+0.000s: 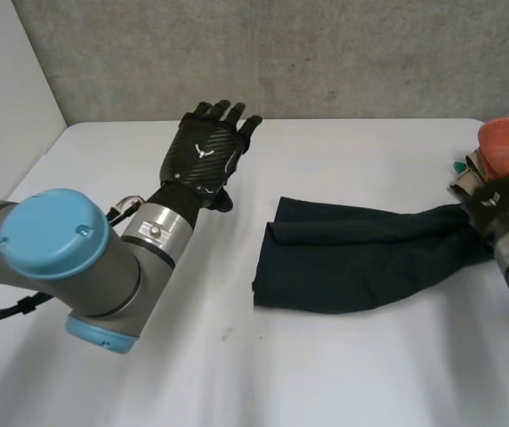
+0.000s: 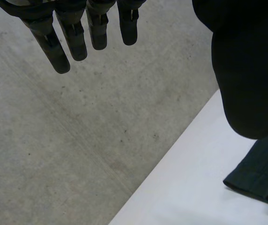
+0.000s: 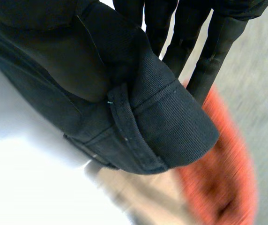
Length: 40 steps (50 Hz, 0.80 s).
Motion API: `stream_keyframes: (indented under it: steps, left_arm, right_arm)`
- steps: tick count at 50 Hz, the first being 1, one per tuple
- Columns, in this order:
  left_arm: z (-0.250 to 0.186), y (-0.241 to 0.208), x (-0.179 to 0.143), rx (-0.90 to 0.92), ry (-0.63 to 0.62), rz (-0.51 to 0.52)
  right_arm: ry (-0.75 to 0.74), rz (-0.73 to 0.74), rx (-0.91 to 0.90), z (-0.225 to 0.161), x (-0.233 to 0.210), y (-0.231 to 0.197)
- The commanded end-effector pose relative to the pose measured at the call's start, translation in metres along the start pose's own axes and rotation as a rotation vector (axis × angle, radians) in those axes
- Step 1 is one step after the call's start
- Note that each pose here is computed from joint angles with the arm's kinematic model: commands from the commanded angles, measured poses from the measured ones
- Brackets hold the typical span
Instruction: Fold the laundry.
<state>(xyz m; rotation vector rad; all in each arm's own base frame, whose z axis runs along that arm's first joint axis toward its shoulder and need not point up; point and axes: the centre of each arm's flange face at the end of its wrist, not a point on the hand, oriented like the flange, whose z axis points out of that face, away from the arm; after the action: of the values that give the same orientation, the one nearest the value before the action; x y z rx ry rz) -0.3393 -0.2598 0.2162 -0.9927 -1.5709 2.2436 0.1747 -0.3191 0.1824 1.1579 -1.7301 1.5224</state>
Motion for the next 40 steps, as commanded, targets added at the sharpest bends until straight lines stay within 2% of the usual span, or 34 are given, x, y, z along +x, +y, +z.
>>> stream_keyframes:
  steps: [1, 6, 8, 11, 14, 18, 19, 22, 23, 26, 32, 36, 40]
  left_arm:
    - [-0.012, -0.011, -0.005, 0.008, -0.008, 0.0]
    - [-0.016, -0.012, -0.003, 0.001, -0.004, -0.002]
    - [-0.016, -0.011, -0.003, 0.0, -0.003, -0.002]
    - [-0.015, -0.014, -0.003, 0.009, -0.005, -0.001]
    - [-0.012, -0.018, -0.004, 0.025, -0.009, -0.003]
    - [-0.003, -0.034, -0.005, 0.078, -0.017, -0.021]
    - [0.0, -0.039, -0.005, 0.097, -0.019, -0.032]
    - [0.01, -0.057, -0.002, 0.149, -0.008, -0.082]
    - [0.011, -0.06, -0.001, 0.158, -0.005, -0.094]
    - [0.018, -0.068, 0.012, 0.163, 0.033, -0.153]
    - [0.03, -0.058, 0.063, 0.044, 0.171, -0.205]
    - [0.037, -0.043, 0.087, -0.013, 0.222, -0.212]
    - [0.046, -0.023, 0.1, -0.062, 0.217, -0.212]
  right_arm:
    - [-0.156, -0.112, 0.474, -0.046, -0.052, -0.106]
    - [-0.445, -0.163, 0.672, -0.078, -0.127, -0.116]
    - [-0.46, -0.186, 0.685, -0.079, -0.135, -0.117]
    - [-0.406, -0.186, 0.663, -0.074, -0.127, -0.12]
    - [-0.351, -0.099, 0.617, -0.07, -0.11, -0.126]
    - [-0.274, 0.191, 0.593, -0.072, -0.053, -0.135]
    - [-0.275, 0.337, 0.567, -0.072, -0.036, -0.132]
    - [-0.281, 0.542, 0.546, -0.071, -0.017, -0.128]
    - [-0.283, 0.674, 0.521, -0.068, -0.004, -0.124]
    - [-0.266, 0.808, 0.428, -0.06, 0.018, -0.106]
    - [-0.26, 0.841, 0.242, -0.04, 0.034, -0.074]
    - [-0.277, 0.854, 0.182, -0.021, 0.029, -0.067]
    - [-0.31, 0.866, 0.134, -0.003, 0.019, -0.062]
